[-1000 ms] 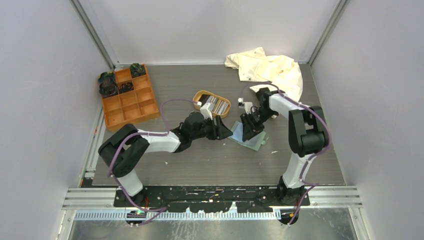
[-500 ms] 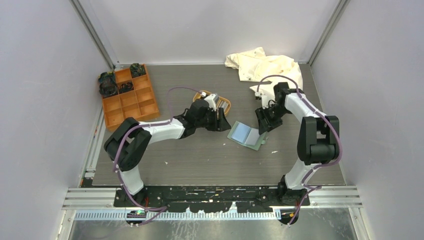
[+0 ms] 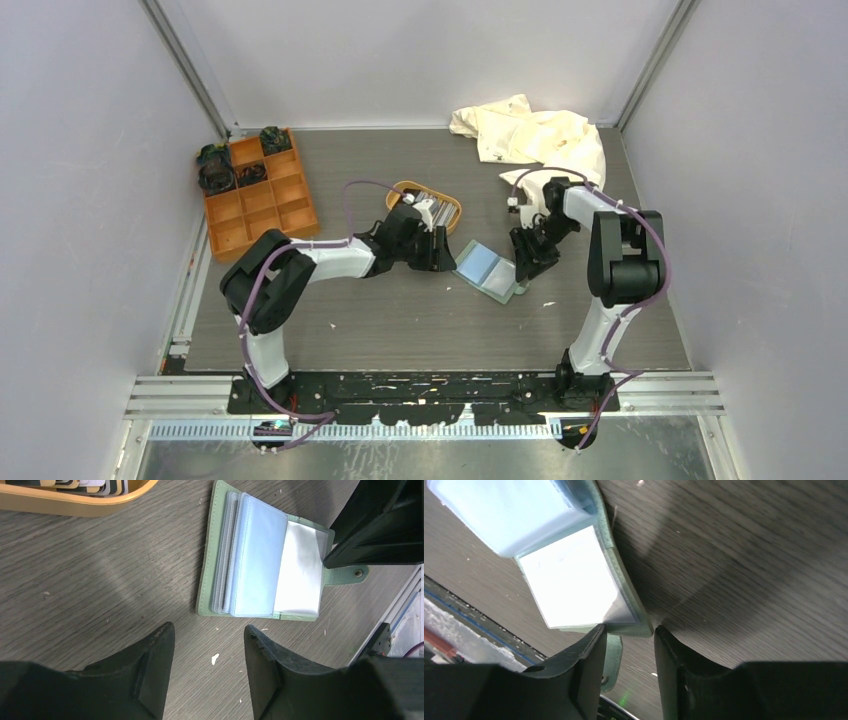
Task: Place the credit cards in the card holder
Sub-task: Open the card holder at the center of the board.
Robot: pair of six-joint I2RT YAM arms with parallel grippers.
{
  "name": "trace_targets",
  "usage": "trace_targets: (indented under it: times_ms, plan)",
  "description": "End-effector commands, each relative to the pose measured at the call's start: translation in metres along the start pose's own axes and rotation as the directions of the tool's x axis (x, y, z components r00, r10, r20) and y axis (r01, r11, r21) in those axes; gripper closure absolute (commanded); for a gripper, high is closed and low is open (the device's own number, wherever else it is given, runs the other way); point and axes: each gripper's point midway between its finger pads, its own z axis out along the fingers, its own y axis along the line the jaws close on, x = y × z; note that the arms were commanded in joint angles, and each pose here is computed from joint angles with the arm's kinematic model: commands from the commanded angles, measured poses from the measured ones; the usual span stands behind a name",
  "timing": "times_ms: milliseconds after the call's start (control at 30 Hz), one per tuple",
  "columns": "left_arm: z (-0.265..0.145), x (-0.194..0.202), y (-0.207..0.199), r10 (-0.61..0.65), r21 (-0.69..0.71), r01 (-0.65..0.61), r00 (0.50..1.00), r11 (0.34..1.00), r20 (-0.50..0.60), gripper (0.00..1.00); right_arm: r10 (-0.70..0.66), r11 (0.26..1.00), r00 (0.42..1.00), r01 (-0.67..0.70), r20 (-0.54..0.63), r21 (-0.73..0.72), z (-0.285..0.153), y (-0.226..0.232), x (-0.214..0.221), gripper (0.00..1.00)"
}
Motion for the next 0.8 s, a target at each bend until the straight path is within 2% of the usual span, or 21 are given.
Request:
trace_targets:
  times_ms: [0,100,200,333,533,767]
  plan:
    - [-0.007,-0.013,-0.013,0.038,0.050,-0.040,0.998,0.998,0.056,0.47,-0.019,0.995,0.999,0.021,0.028,-0.100,-0.002,0.017,-0.010,0.58]
    - [-0.015,-0.015,-0.016,0.051,0.065,-0.057,0.995,0.996,0.087,0.47,-0.035,0.992,0.999,0.038,0.030,-0.118,0.000,0.019,-0.012,0.65]
    - [-0.029,-0.018,-0.021,0.070,0.085,-0.082,0.989,0.993,0.129,0.48,-0.067,0.989,0.997,0.070,0.030,-0.132,0.001,0.024,-0.014,0.78]
    - [-0.052,-0.014,-0.026,0.095,0.113,-0.116,0.980,0.987,0.176,0.48,-0.131,0.980,0.991,0.134,0.029,-0.144,0.005,0.032,-0.015,0.86]
    - [-0.085,-0.006,-0.030,0.129,0.132,-0.163,0.964,0.978,0.230,0.48,-0.263,0.954,0.965,0.258,-0.012,-0.150,0.019,0.049,-0.012,0.92]
    - [-0.103,0.021,-0.023,0.121,0.061,-0.135,0.973,0.989,0.197,0.49,-0.495,0.866,0.867,0.487,-0.062,-0.109,0.039,0.083,-0.012,0.93]
